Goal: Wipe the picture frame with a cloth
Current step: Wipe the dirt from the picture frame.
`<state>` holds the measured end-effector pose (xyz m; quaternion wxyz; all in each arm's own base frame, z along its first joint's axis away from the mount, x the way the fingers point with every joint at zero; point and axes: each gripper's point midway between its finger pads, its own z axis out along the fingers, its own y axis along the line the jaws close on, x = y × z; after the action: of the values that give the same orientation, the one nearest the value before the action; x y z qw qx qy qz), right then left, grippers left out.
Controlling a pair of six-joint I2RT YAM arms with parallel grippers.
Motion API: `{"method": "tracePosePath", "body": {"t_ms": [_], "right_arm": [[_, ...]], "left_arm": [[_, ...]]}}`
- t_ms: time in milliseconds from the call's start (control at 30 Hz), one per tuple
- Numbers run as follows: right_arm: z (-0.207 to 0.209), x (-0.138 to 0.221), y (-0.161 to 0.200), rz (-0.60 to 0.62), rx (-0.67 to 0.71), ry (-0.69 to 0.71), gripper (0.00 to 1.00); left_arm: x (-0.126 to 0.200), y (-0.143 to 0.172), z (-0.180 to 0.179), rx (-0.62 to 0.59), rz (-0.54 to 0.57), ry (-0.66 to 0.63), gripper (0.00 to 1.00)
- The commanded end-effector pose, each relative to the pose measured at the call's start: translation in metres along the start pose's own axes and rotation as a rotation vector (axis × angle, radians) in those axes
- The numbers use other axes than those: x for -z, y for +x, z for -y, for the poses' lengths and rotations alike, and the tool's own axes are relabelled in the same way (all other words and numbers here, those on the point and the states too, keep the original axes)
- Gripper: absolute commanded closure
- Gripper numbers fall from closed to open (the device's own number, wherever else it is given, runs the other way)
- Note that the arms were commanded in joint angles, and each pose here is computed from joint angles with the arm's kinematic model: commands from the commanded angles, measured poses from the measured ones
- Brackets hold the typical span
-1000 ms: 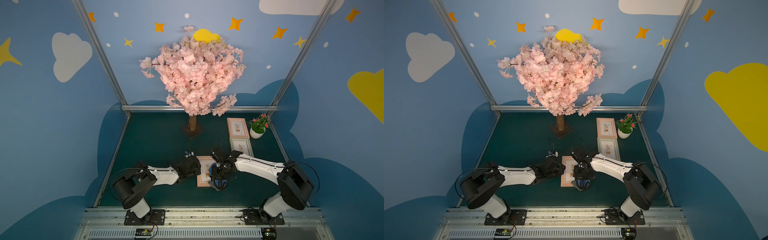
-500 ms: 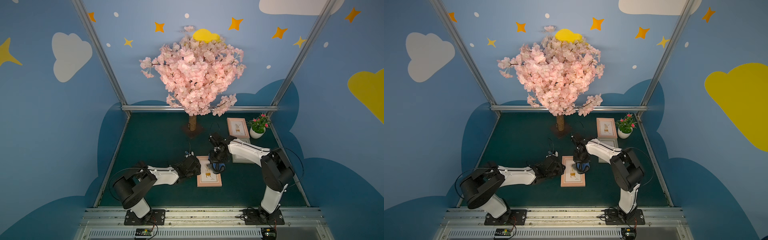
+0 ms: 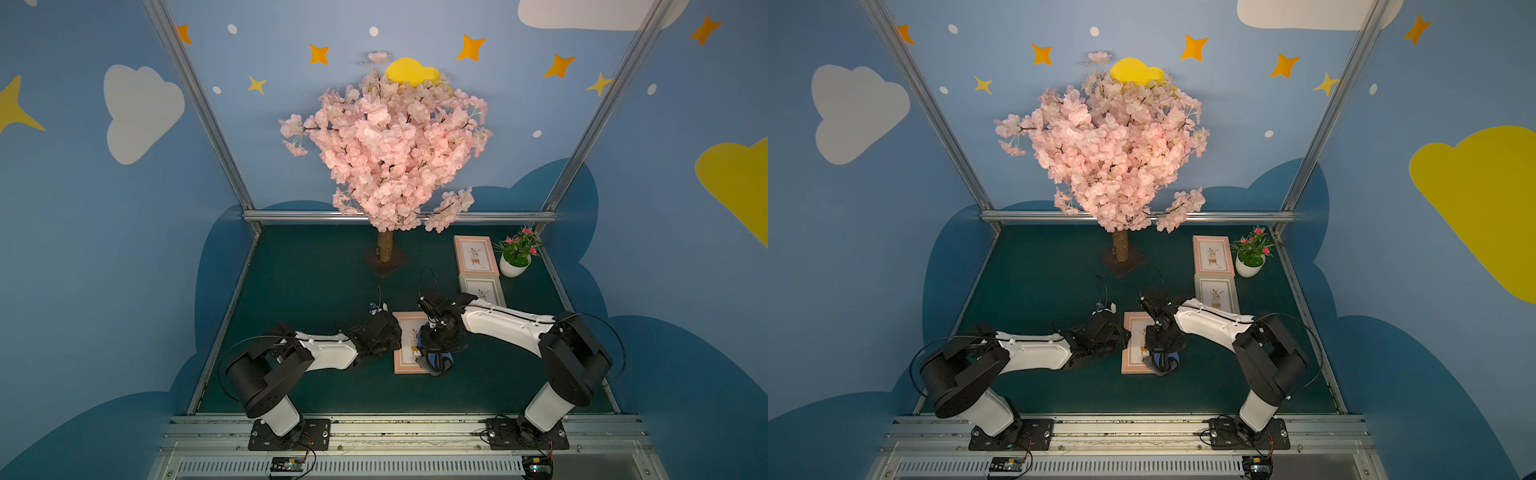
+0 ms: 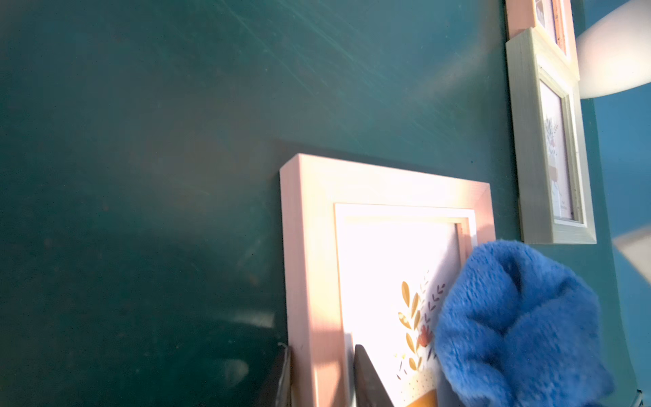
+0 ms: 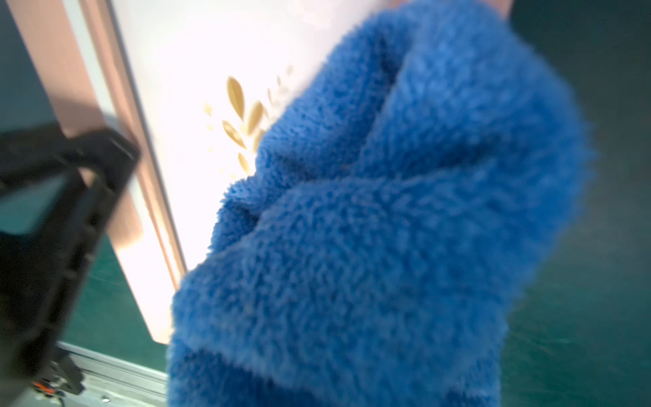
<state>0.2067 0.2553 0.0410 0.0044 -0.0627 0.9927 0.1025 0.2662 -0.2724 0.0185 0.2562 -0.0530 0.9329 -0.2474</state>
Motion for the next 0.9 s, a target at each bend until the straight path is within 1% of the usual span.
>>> {"method": "tracePosePath", "body": {"t_ms": [0,100,200,300,467,567,633,800,867], "right_arm": [[-0.018,0.001,-0.036,0.048,0.015,-0.022,1.00],[-0.021,-0.003,-0.061,0.053,0.008,-0.029,1.00],[-0.021,-0.005,-0.063,0.043,0.005,-0.027,1.00],[-0.017,-0.010,-0.043,0.015,0.013,-0.020,1.00],[-0.005,-0.019,0.007,-0.037,-0.004,-0.035,1.00],[-0.007,-0.020,0.017,-0.039,-0.009,-0.053,1.00],[-0.010,-0.020,0.008,-0.019,-0.004,-0.048,1.00],[-0.017,-0.018,-0.038,0.025,-0.007,-0.053,1.00],[-0.020,-0.017,-0.051,0.032,-0.006,-0.054,1.00]], "left_arm": [[-0.002,0.061,-0.072,-0.036,-0.215,-0.233,0.72],[-0.002,0.062,-0.073,-0.040,-0.219,-0.234,0.72],[-0.001,0.062,-0.073,-0.034,-0.216,-0.231,0.72],[-0.002,0.061,-0.073,-0.028,-0.211,-0.228,0.72],[-0.003,0.061,-0.072,-0.025,-0.212,-0.226,0.72],[-0.002,0.062,-0.072,-0.025,-0.215,-0.227,0.72],[-0.001,0.061,-0.072,-0.026,-0.213,-0.224,0.71],[-0.001,0.060,-0.071,-0.036,-0.215,-0.226,0.71],[-0.001,0.061,-0.071,-0.033,-0.215,-0.226,0.71]]}}
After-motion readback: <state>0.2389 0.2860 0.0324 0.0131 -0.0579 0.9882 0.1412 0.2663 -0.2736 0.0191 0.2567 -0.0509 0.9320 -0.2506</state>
